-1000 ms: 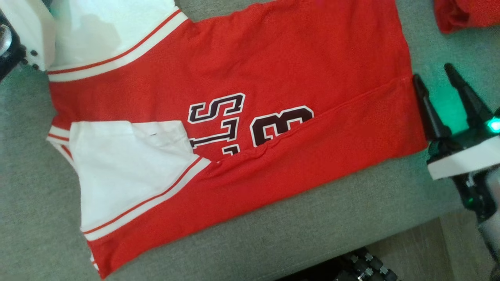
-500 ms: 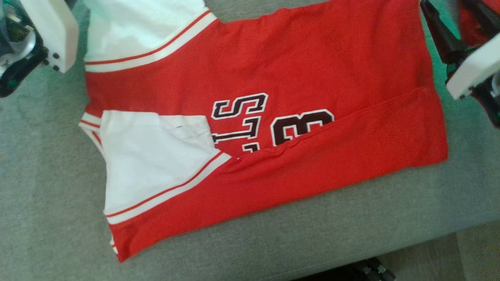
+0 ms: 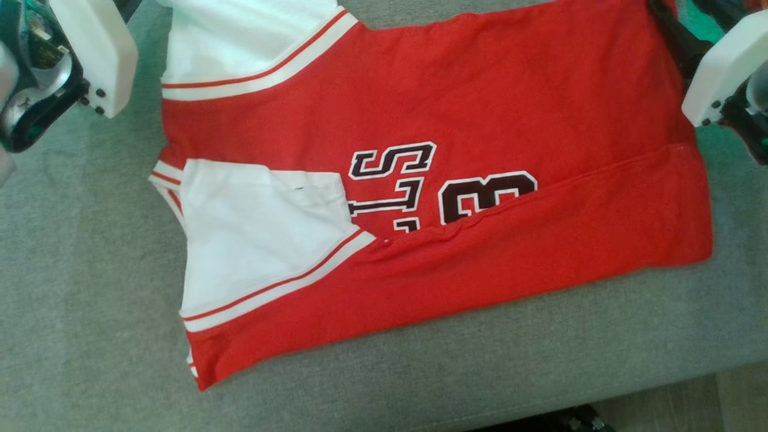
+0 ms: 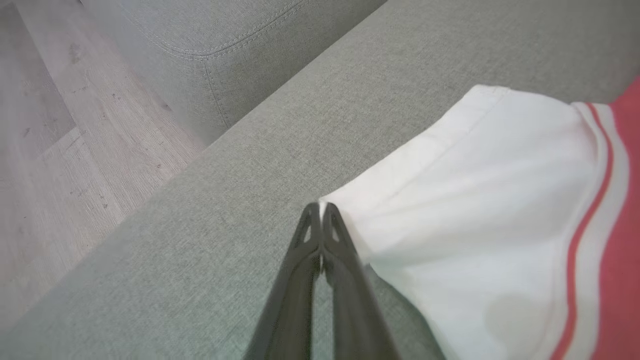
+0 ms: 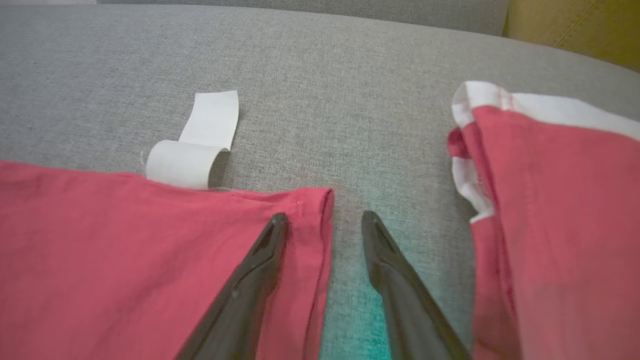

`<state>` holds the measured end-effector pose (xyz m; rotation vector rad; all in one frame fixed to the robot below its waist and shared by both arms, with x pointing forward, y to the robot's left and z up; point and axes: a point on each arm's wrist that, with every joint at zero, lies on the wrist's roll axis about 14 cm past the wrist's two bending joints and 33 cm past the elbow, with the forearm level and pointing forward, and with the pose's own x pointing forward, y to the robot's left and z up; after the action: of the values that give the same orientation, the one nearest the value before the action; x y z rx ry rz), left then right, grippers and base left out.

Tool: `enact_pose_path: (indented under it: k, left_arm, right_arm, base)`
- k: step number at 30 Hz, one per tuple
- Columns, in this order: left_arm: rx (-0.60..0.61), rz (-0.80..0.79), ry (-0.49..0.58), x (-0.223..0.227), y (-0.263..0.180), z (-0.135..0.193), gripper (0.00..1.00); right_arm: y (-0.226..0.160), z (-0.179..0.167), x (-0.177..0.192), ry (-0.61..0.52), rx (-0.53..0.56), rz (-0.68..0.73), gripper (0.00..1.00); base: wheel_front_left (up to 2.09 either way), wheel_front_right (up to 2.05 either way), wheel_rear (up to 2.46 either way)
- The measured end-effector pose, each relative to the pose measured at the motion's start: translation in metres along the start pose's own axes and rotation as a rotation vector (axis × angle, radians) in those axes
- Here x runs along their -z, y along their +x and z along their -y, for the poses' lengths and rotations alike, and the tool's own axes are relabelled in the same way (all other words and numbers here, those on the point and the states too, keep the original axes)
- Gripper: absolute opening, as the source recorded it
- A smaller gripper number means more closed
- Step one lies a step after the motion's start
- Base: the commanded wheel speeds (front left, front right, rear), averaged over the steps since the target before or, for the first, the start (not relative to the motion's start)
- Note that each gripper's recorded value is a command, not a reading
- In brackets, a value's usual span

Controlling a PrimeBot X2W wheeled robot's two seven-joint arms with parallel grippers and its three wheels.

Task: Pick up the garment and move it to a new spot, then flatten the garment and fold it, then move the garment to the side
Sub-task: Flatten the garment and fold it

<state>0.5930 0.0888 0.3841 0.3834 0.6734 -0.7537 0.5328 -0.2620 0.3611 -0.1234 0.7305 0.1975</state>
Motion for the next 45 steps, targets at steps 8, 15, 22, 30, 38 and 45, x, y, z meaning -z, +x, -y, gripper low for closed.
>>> enact_pose_path:
  k: [8, 15, 22, 30, 38, 45]
  left_arm:
    - [-0.013, -0.003, 0.008, 0.005, -0.006, -0.003, 0.00]
    - [-0.019, 0.015, 0.003, 0.004, -0.008, -0.006, 0.00]
    - [-0.064, 0.109, 0.041, -0.014, -0.012, -0.019, 0.00]
    - [-0.151, 0.328, 0.110, -0.073, -0.045, -0.040, 0.00]
    - [-0.113, 0.428, 0.046, -0.072, -0.078, -0.010, 0.00]
    - [-0.071, 0.393, -0.020, -0.020, -0.098, 0.034, 0.00]
  right_arm:
    - [0.008, -0.004, -0.004, -0.005, -0.024, -0.016, 0.33]
    - [0.013, -0.006, -0.009, -0.029, -0.040, 0.002, 0.00]
    - [0.013, -0.007, -0.031, -0.015, -0.046, 0.126, 0.00]
    - [-0.010, 0.005, -0.092, 0.039, -0.020, 0.375, 0.00]
    - [-0.034, 0.003, -0.070, 0.093, -0.030, 0.384, 0.00]
    - [-0.041, -0.006, -0.045, 0.115, -0.044, 0.363, 0.00]
  base:
    - [0.00, 0.00, 0.00]
    - [0.00, 0.00, 0.00]
    - [0.00, 0.00, 0.00]
    - [0.00, 0.00, 0.00]
    - [0.00, 0.00, 0.00]
    - [0.00, 0.00, 0.00]
